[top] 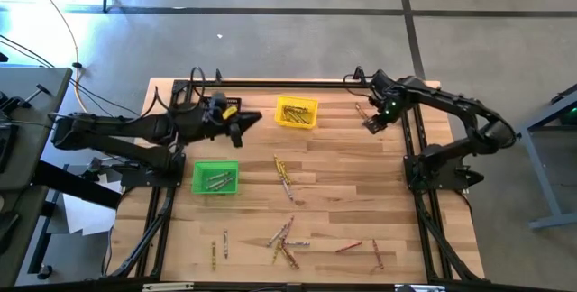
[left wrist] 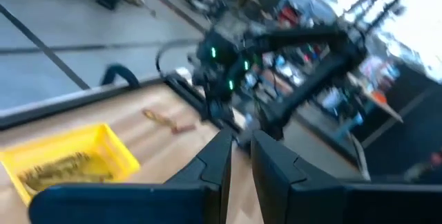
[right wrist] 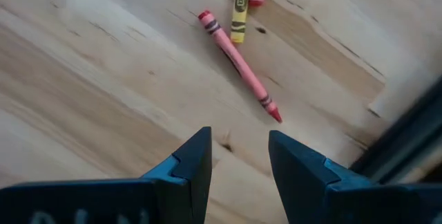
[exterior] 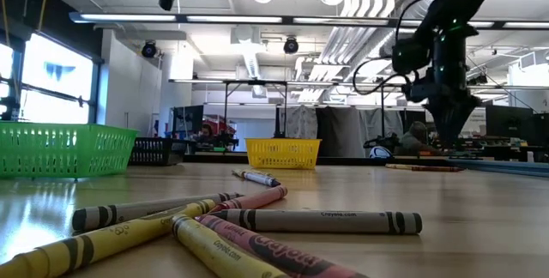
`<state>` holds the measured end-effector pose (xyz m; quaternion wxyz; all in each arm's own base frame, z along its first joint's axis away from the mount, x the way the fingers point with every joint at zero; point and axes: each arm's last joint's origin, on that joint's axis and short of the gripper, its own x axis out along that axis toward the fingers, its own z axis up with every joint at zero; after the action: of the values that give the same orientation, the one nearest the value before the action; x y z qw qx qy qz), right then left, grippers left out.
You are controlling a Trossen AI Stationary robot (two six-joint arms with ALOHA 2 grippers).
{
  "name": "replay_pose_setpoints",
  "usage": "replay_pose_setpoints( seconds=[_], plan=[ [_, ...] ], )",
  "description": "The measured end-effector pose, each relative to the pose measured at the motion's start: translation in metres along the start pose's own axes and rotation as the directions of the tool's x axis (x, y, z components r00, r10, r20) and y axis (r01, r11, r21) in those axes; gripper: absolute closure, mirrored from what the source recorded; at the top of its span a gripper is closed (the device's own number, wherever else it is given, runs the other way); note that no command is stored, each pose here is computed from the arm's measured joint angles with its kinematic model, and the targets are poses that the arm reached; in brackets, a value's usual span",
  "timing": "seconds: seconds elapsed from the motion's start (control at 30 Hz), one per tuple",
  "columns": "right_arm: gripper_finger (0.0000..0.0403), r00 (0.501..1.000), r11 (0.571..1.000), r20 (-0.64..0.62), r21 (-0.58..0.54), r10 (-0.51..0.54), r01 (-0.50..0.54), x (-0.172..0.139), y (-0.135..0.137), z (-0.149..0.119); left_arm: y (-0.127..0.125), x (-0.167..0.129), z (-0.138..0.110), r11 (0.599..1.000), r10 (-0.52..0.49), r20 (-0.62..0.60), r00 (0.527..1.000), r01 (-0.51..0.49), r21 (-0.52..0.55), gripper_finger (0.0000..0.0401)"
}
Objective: Sort crayons
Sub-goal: Put the red crayon into the black bin
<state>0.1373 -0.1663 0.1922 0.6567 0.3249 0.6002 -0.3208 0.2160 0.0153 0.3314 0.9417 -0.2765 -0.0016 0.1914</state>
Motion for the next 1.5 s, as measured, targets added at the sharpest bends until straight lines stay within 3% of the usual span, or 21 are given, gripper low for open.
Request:
replay_pose_setpoints(
  seconds=[0.3, 0.77, 0.83, 0.97, 1.07, 1.5],
  plan=[
    [0.0274, 0.993, 0.992, -0.107, -0.119, -0.048, 0.035, 0.045, -0.008, 0.023, 0.015, 0.005, 0.017, 0.998, 0.057, 0.105, 0.993, -0.056, -0.007, 0.0354],
    [0.0274, 0.990, 0.989, -0.108, -0.131, -0.089, 0.074, 0.052, -0.006, 0.032, 0.018, 0.006, 0.018, 1.000, 0.030, 0.085, 0.996, -0.030, -0.005, 0.0354],
    [0.0274, 0.992, 0.992, -0.111, -0.116, -0.059, 0.046, 0.052, -0.003, 0.032, 0.017, 0.006, 0.018, 1.000, 0.021, 0.080, 0.997, -0.021, -0.004, 0.0354],
    [0.0274, 0.986, 0.990, -0.133, -0.079, 0.105, -0.116, 0.055, 0.007, 0.028, 0.016, 0.006, 0.018, 1.000, -0.007, 0.062, 0.998, 0.007, -0.003, 0.0354],
    [0.0278, 0.987, 0.991, -0.128, -0.075, 0.099, -0.109, 0.058, 0.013, 0.025, 0.016, 0.006, 0.017, 1.000, -0.026, 0.050, 0.998, 0.026, -0.007, 0.0354],
    [0.0392, 0.988, 0.998, -0.141, -0.020, 0.055, -0.058, 0.063, 0.038, 0.017, 0.013, 0.006, 0.016, 0.994, -0.107, -0.001, 0.994, 0.107, -0.007, 0.0354]
  ],
)
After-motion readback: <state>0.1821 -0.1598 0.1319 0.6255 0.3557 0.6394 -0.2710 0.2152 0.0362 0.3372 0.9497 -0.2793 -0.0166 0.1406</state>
